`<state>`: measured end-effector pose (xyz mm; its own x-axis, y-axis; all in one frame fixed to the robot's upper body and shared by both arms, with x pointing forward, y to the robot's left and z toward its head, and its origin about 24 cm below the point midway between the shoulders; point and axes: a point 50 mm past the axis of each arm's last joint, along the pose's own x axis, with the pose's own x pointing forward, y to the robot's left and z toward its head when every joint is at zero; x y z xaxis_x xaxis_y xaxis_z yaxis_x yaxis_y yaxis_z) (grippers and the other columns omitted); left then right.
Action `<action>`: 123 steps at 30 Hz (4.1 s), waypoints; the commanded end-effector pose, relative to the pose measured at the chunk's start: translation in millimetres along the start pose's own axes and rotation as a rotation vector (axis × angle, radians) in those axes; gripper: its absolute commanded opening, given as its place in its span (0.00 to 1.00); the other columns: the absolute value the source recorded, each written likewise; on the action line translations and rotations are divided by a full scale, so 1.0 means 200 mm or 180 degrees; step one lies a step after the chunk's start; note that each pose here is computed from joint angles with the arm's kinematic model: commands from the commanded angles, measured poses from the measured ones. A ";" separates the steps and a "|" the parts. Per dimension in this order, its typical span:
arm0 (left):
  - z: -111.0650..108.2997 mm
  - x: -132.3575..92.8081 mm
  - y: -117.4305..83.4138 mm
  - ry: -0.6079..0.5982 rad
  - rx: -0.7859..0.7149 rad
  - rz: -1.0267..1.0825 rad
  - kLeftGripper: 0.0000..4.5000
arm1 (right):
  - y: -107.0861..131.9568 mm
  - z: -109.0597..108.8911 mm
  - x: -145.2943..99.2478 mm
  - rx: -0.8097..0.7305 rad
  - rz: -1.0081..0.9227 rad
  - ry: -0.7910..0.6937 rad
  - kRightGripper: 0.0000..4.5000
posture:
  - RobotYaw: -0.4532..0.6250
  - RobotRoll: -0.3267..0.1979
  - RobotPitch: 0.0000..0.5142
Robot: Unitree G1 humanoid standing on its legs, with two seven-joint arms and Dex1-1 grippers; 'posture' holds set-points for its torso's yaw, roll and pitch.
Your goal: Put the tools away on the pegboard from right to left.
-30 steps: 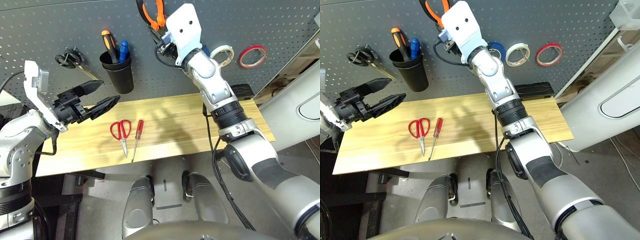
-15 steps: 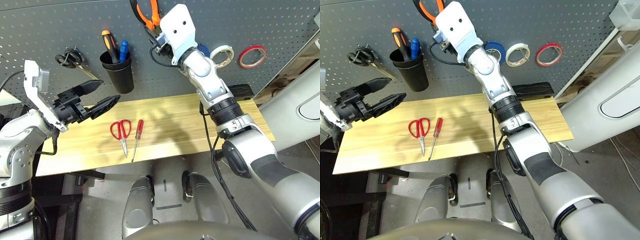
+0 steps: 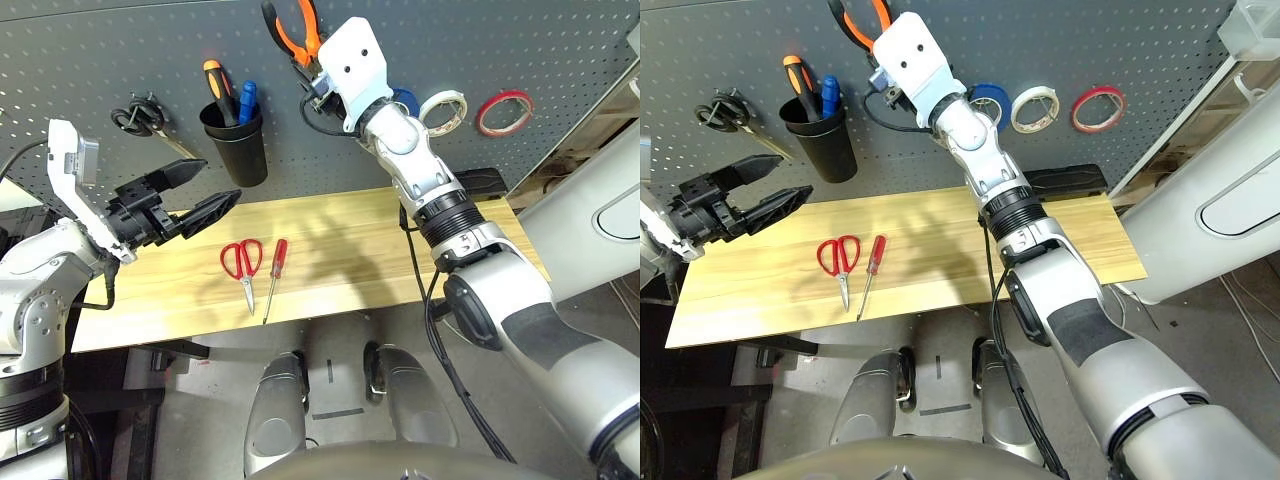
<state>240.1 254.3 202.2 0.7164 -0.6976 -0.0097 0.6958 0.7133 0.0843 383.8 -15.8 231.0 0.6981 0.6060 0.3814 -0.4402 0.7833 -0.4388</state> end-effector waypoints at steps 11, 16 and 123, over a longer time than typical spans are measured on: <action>-0.01 0.02 -0.04 -0.0016 -0.0028 -0.0094 1.00 | 0.00 -0.07 0.00 0.0275 -0.0151 0.0123 0.45 | 0.48 0.62 0.21; -0.01 0.03 -0.05 -0.0015 -0.0048 -0.0106 1.00 | -0.01 -0.09 -0.03 0.0323 -0.0159 0.0123 0.83 | 0.48 0.62 0.22; -0.30 0.16 -0.29 0.0381 -0.0104 0.1461 0.19 | -0.21 -0.25 -1.15 0.1350 0.2323 0.0910 1.00 | 0.50 0.62 0.27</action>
<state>228.8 194.2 131.3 0.9427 -0.3058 -0.1338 0.3178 0.9448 0.0801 270.3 -191.3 120.3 0.2553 0.9566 -0.1408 -0.9619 0.2365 -0.1370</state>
